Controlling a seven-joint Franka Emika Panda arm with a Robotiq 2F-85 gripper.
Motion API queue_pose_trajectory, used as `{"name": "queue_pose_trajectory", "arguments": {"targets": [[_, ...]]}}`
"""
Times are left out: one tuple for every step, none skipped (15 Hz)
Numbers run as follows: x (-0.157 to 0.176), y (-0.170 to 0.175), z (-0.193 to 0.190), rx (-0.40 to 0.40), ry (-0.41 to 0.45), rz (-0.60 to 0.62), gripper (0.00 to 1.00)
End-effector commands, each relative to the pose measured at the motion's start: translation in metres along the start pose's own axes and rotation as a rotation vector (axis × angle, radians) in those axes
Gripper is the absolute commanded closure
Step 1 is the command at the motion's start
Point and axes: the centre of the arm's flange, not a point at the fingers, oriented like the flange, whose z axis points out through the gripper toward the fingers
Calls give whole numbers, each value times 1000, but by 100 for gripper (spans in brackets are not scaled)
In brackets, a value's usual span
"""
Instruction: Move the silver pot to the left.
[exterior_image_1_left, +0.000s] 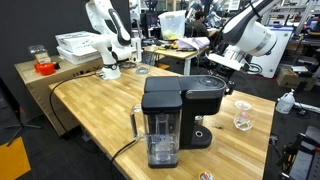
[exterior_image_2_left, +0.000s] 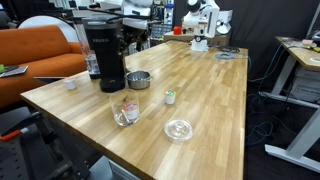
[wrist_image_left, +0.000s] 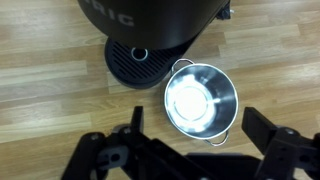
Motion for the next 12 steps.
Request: {"name": "queue_pose_trajectory", "arguments": {"targets": [[-1,32,-11,26,-43,49,0],[-1,38,-11,29,-50,59,0],[-3,44,-10,34,-72,67,0],[-3,49,-10,36,-93,77,0],[-1,35,-3,17,-49,73,0],[-1,38,-3,16,-50,72,0],[-1,38,-3,16,-50,72,0],[-1,37,-3,15,-49,72,0],[-1,37,-2,15,-49,72,0],[-1,37,-2,15,-49,72,0],[-1,37,-2,15,-49,72,0],[-1,37,-2,15,-49,71,0]]}}
